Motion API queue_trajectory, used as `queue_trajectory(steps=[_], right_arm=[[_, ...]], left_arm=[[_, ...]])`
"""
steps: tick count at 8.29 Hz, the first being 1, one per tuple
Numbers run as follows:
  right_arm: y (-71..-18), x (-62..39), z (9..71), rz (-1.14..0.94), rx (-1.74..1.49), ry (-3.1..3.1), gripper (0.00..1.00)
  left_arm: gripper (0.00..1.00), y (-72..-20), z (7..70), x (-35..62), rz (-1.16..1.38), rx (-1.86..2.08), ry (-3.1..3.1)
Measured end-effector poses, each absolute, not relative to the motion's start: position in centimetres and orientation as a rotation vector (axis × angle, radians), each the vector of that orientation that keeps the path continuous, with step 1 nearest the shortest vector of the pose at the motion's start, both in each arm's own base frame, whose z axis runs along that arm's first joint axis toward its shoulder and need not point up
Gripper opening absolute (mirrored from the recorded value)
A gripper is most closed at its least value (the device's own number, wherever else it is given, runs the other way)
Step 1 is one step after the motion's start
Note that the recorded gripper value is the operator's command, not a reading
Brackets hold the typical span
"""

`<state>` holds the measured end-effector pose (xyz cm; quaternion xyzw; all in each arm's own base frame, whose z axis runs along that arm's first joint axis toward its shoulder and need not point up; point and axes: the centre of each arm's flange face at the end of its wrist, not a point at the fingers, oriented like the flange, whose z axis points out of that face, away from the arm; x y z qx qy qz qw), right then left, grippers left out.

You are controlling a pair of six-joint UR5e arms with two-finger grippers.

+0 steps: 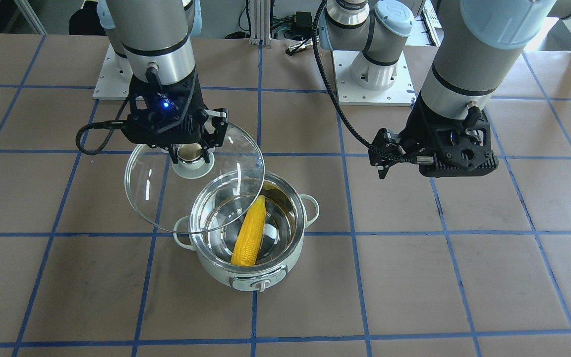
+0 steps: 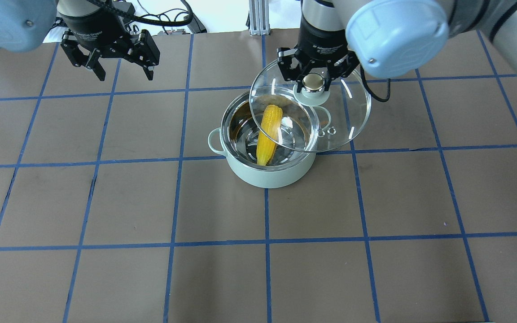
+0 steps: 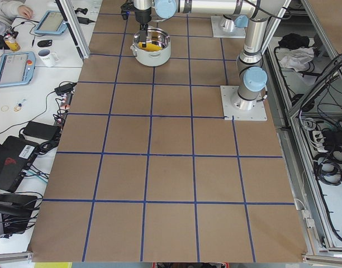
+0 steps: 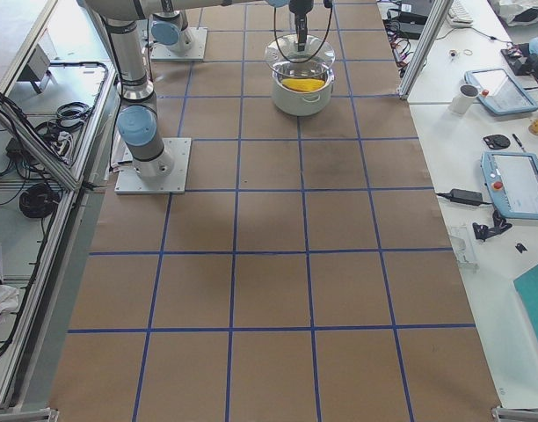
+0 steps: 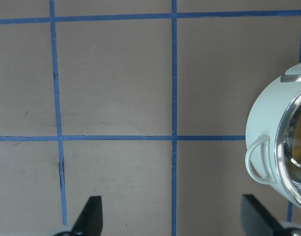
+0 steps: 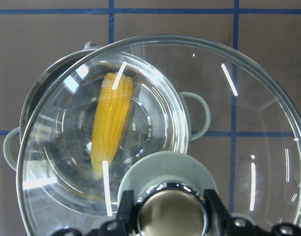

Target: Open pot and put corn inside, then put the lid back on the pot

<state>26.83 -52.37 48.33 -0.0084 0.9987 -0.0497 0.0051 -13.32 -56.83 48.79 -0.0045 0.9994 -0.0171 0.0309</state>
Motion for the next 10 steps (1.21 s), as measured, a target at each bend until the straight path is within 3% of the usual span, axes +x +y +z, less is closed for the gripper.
queue_trajectory(steps=[5,10], right_arm=[[-54.6,35.2,41.1,-0.213,0.052,3.089,0.35],[-54.7,36.0,38.1,-0.166,0.037,3.122,0.34]], left_arm=[[1.00,-56.4,49.4,-13.4,-0.067,-0.019,3.089],[1.00,-56.2,49.4,-13.5,-0.065,-0.010,3.091]])
